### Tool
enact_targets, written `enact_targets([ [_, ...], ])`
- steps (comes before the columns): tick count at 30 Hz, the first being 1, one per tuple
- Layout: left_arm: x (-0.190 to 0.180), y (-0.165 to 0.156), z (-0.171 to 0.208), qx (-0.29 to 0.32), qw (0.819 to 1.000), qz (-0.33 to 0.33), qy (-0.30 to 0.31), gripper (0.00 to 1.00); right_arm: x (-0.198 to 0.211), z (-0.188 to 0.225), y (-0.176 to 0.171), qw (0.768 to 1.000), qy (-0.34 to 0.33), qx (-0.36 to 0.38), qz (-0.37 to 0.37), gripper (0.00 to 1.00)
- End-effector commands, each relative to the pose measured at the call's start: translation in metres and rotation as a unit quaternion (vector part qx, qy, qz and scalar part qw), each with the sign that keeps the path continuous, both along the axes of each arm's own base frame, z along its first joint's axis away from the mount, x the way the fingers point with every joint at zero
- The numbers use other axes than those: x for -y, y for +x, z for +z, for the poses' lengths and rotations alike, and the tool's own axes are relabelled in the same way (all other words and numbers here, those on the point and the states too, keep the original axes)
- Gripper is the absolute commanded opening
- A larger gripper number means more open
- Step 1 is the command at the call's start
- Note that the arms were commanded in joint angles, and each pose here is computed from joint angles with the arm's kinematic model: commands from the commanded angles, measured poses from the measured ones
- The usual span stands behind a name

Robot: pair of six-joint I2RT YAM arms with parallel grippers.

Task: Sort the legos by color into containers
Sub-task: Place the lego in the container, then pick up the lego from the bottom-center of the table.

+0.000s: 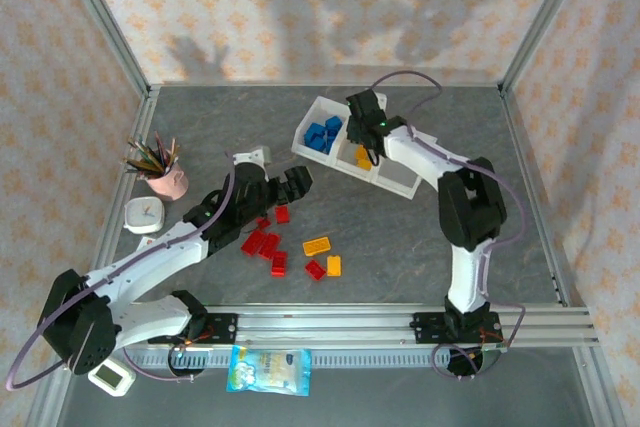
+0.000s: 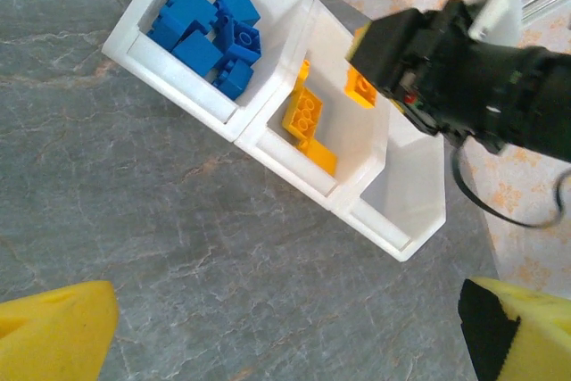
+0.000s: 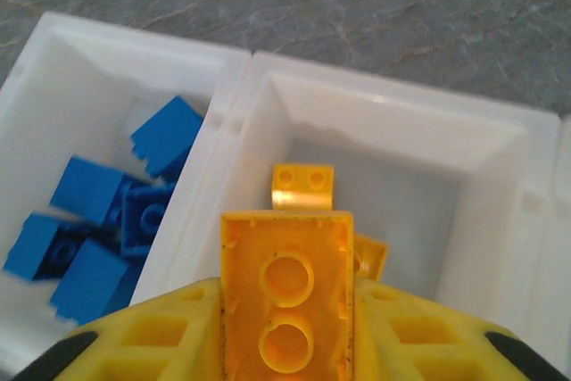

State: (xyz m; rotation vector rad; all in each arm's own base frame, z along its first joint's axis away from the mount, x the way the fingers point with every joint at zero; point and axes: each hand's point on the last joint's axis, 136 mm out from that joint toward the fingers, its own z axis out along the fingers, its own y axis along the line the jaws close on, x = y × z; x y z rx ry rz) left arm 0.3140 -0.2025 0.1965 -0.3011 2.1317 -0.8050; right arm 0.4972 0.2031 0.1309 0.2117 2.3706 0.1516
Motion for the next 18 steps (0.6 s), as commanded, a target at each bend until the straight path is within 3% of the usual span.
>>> enact_targets([
  [1,0.009,0.009,0.023,0.036,0.999,-0.008,-0.007,0.99,0.008,0.000,0.013,1.000,-0.028,0.003,-0.007,0.42],
  [4,0.009,0.010,0.024,0.038,0.999,-0.010,-0.007,0.99,0.005,0.007,0.016,1.000,-0.027,0.005,-0.001,0.52],
  [9,0.008,0.008,0.025,0.039,0.999,-0.010,-0.006,0.99,0.000,0.024,0.001,1.000,-0.005,0.015,0.017,0.57],
  [18,-0.008,-0.008,0.026,0.042,0.999,-0.003,0.006,0.99,-0.029,0.030,-0.064,0.996,0.022,0.007,0.082,0.66],
])
